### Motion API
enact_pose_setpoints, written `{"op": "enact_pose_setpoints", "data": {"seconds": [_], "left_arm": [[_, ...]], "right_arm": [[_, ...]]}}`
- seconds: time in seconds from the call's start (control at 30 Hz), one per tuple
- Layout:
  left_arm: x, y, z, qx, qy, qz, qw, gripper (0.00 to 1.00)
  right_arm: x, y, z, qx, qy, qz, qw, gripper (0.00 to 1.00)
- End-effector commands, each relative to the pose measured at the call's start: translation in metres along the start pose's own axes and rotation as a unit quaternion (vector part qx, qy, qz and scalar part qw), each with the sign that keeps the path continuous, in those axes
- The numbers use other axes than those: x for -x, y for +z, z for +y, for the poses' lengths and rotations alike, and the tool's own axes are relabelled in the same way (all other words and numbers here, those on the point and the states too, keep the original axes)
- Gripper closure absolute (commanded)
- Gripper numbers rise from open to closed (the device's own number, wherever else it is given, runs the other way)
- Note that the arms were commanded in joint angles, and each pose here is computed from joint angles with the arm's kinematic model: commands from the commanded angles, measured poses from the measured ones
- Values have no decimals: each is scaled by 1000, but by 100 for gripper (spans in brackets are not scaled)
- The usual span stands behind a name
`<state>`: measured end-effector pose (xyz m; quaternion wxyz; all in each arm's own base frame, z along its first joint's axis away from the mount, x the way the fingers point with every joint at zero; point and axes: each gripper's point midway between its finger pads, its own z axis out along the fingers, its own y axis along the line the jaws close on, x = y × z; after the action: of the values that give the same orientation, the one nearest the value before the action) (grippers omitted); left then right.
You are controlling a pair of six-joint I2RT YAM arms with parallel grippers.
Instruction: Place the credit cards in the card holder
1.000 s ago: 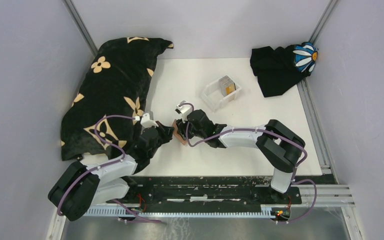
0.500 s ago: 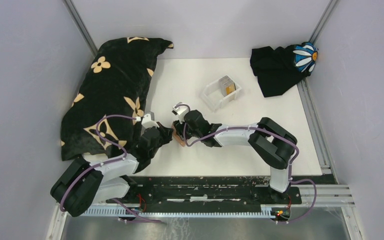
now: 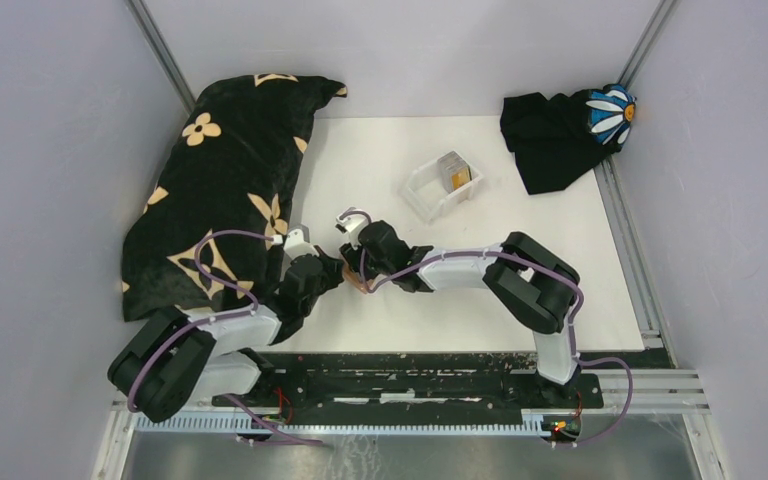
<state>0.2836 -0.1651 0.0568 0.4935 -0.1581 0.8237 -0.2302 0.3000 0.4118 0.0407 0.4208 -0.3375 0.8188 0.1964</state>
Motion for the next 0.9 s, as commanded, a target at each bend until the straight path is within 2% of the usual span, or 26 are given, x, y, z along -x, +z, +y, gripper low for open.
{"op": "enact_pose_setpoints", "data": {"seconds": [0.0, 0.4, 0.87], "left_arm": [[12, 0, -37, -71, -3, -20, 997, 97], [4, 4, -27, -56, 7, -15, 998, 97], [-3, 9, -22, -47, 6, -8, 999, 97]], "right_arm": [[-23, 13, -20, -46, -27, 37, 998, 51], [-37, 22, -40, -76, -50, 74, 993, 59], [-39, 14, -61, -84, -20, 80, 993, 71]]}}
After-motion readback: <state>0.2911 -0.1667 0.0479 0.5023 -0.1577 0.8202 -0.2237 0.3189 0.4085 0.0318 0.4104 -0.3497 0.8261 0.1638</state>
